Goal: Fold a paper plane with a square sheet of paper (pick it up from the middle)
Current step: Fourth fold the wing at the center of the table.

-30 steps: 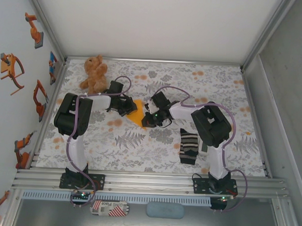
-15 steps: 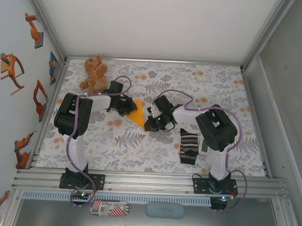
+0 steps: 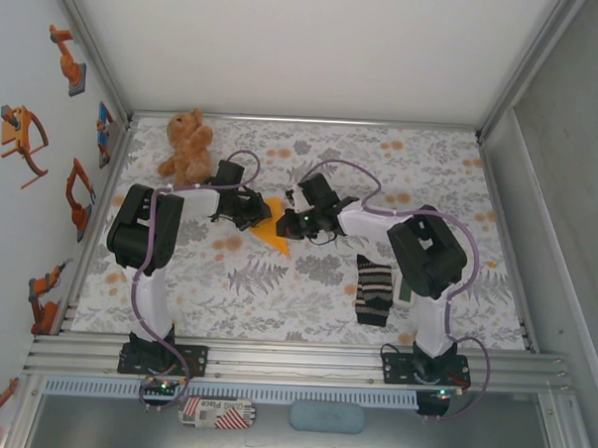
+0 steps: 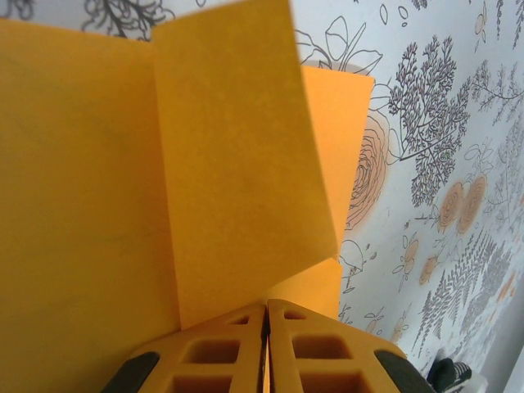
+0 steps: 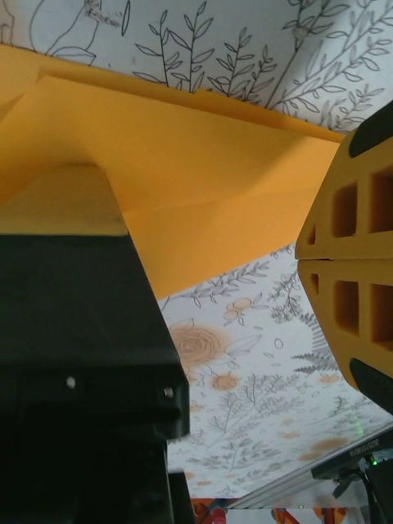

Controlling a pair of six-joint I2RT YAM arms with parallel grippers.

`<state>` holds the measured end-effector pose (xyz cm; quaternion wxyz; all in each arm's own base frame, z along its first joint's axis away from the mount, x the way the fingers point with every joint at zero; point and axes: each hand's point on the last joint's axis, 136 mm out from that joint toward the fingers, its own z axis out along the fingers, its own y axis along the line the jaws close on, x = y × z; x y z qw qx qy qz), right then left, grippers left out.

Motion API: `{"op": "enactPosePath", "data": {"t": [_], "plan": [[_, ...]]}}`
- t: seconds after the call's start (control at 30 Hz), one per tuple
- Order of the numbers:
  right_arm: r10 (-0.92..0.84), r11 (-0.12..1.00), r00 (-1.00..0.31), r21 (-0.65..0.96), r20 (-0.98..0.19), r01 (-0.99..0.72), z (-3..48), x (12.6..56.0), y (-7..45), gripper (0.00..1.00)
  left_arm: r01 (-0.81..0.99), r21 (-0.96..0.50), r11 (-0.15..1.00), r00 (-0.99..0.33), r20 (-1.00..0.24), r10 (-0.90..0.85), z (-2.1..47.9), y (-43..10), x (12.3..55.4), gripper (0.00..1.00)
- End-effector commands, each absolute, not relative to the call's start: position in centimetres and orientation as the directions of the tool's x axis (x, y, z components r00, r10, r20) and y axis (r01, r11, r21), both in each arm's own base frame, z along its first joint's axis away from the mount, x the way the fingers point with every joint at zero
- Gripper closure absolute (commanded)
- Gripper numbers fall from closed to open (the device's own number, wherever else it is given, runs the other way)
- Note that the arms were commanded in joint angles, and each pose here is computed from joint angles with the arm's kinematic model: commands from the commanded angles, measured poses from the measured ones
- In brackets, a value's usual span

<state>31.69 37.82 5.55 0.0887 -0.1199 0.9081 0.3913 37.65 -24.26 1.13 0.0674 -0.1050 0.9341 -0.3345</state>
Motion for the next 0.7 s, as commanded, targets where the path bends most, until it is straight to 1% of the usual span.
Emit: {"op": "enactPosePath", "data": {"t": [0.0, 0.27, 0.47, 0.57, 0.67], "plan": [[-0.147, 0.698, -0.963, 0.666, -0.226, -0.263, 4.4, 32.0, 38.1, 1.00, -0.227, -0.508, 0.831, -0.970, 0.038, -0.242, -3.1, -21.9, 34.5, 0.90], [-0.199, 0.771, -0.968, 0.584, -0.155, -0.253, 1.2, 31.0, 36.4, 1.00, -0.179, -0.565, 0.806, -0.976, -0.001, -0.218, -0.8, -23.1, 35.7, 0.88], [-0.251, 0.815, -0.965, 0.522, -0.071, -0.250, -1.1, 28.7, 34.2, 1.00, -0.062, -0.665, 0.744, -0.981, -0.096, -0.167, 4.5, -25.2, 37.5, 0.82], [-0.264, 0.829, -0.963, 0.499, -0.046, -0.251, -1.6, 27.7, 33.1, 1.00, -0.007, -0.693, 0.721, -0.981, -0.134, -0.139, 6.3, -26.3, 37.0, 0.81], [-0.267, 0.831, -0.963, 0.497, -0.034, -0.248, -1.5, 27.1, 32.7, 1.00, 0.031, -0.694, 0.720, -0.985, -0.144, -0.097, 6.2, -27.4, 35.2, 0.82]]}}
